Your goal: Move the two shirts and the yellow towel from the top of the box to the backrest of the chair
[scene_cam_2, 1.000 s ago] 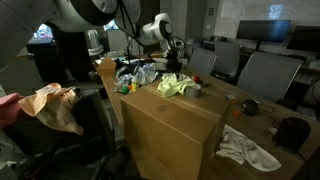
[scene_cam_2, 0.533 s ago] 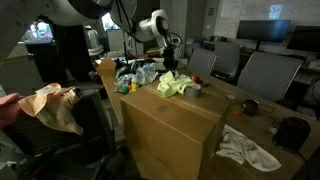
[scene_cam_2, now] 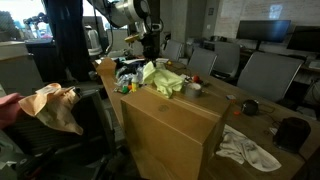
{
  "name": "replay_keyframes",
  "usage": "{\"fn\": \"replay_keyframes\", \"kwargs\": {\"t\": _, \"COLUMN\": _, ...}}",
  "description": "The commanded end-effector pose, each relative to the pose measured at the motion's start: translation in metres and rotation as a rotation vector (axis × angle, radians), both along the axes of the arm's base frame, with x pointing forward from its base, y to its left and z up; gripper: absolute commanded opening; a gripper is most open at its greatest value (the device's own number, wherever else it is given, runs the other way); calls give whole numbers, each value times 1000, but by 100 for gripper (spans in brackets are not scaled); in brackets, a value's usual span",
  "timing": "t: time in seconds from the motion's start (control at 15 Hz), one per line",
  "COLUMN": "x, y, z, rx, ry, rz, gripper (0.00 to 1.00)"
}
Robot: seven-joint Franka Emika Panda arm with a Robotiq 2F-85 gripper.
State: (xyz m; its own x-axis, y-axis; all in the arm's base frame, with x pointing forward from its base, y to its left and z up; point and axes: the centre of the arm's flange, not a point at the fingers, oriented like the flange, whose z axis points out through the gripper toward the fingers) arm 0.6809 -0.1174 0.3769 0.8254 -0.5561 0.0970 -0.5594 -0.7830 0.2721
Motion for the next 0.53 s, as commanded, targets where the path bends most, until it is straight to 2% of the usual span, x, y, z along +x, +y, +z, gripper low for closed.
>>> {"fn": "replay_keyframes", "kwargs": {"t": 0.0, "x": -73, "y": 43, "z": 34, "rx": -9, "ry": 32, "rz": 67, "gripper": 1}}
{"fn": "replay_keyframes", "kwargs": {"t": 0.47, "x": -154, "y": 107, "z": 66, "rx": 34, "ry": 112, "rz": 189, "gripper": 1}}
